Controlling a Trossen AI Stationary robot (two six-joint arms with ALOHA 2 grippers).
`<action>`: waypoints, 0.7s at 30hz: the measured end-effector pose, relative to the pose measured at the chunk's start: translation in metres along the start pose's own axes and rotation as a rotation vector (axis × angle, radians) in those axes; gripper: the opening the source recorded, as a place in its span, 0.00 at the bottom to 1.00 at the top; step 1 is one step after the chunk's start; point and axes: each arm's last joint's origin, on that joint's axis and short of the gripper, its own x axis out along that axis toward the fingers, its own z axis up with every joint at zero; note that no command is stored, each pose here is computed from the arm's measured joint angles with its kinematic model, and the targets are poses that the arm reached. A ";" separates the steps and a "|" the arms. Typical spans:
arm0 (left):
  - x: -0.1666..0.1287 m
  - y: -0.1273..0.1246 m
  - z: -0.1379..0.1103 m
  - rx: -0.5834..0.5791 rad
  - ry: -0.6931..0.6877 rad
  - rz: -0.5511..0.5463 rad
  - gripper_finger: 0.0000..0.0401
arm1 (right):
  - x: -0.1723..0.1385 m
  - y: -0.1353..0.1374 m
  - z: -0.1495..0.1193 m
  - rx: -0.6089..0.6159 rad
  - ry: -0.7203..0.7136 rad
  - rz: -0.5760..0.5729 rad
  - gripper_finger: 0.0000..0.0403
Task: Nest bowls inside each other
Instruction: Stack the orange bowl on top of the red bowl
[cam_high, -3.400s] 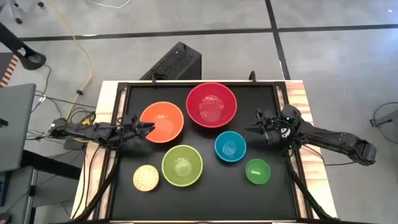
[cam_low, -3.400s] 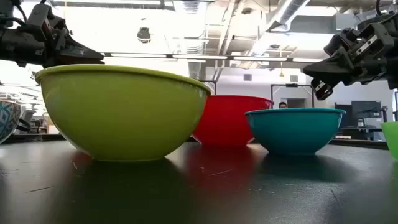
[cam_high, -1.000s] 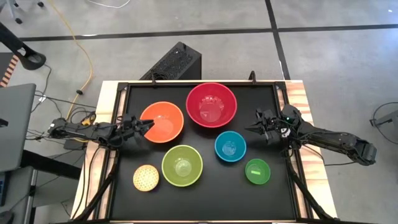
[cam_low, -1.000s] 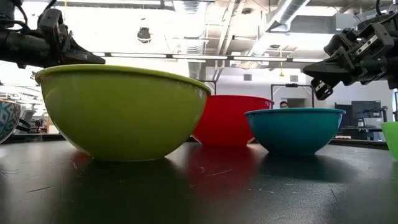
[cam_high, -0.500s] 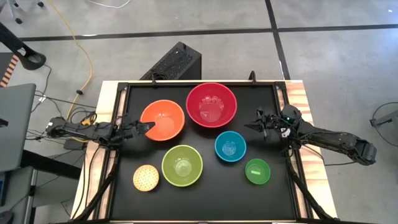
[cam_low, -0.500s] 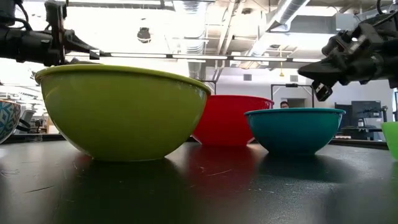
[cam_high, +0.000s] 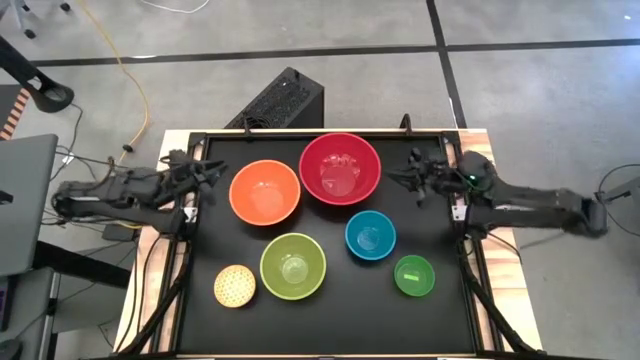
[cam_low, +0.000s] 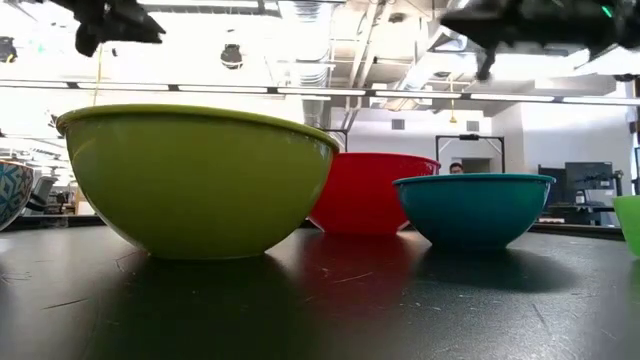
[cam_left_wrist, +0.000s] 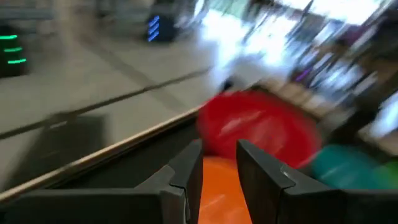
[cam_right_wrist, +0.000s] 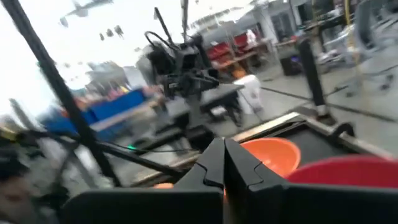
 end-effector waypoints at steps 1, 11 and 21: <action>0.002 0.001 0.002 0.029 0.034 0.029 0.22 | 0.014 0.006 0.005 -0.037 0.026 -0.012 0.06; 0.044 0.003 -0.007 0.150 0.315 0.059 0.24 | 0.163 0.048 0.020 -0.302 0.392 0.060 0.19; 0.045 0.006 -0.007 0.205 0.357 -0.050 0.44 | 0.260 0.048 -0.013 -0.584 0.947 0.127 0.41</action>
